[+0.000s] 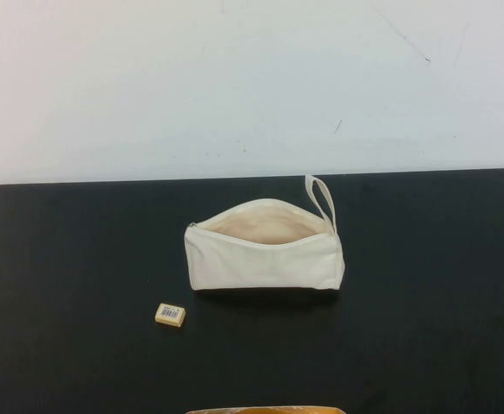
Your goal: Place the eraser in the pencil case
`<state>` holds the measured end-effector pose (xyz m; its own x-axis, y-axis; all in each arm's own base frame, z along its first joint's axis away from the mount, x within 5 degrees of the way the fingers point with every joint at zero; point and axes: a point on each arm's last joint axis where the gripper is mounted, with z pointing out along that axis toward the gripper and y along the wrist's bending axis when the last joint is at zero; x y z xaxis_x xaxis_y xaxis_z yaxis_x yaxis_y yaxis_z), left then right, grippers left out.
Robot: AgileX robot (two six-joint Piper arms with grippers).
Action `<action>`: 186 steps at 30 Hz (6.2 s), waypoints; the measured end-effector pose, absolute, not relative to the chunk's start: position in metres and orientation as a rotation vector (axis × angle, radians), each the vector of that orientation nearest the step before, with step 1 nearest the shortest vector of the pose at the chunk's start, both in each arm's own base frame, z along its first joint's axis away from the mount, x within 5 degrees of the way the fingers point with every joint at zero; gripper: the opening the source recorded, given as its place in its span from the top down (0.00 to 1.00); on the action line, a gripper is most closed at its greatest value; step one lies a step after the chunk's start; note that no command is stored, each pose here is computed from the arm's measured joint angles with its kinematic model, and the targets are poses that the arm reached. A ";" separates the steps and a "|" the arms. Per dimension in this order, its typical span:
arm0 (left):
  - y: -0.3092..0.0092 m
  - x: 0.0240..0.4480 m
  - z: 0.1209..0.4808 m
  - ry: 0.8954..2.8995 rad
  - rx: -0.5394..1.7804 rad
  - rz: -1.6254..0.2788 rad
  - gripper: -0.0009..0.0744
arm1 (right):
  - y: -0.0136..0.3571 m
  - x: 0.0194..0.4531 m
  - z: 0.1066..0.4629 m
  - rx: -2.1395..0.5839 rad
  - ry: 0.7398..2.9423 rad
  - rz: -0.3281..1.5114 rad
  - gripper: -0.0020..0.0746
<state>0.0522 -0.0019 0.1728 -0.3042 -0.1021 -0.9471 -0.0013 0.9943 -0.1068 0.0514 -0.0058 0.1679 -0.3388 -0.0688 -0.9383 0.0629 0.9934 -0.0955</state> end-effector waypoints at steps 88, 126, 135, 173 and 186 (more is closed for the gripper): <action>-0.094 0.299 0.227 2.707 0.383 -0.390 0.99 | -0.006 0.051 0.168 -0.004 1.912 -0.134 0.98; -0.120 0.364 0.151 2.835 0.528 -0.182 0.43 | -0.006 0.051 0.168 -0.004 1.912 -0.134 0.98; -0.120 0.365 0.151 2.831 0.526 -0.185 0.59 | -0.006 0.051 0.168 -0.004 1.912 -0.134 0.98; -0.176 0.421 0.280 2.418 0.690 -0.741 0.59 | -0.006 0.051 0.168 -0.014 1.912 -0.141 0.98; -0.171 0.424 0.292 2.488 0.691 -0.642 0.60 | -0.006 0.051 0.168 -0.014 1.912 -0.141 0.98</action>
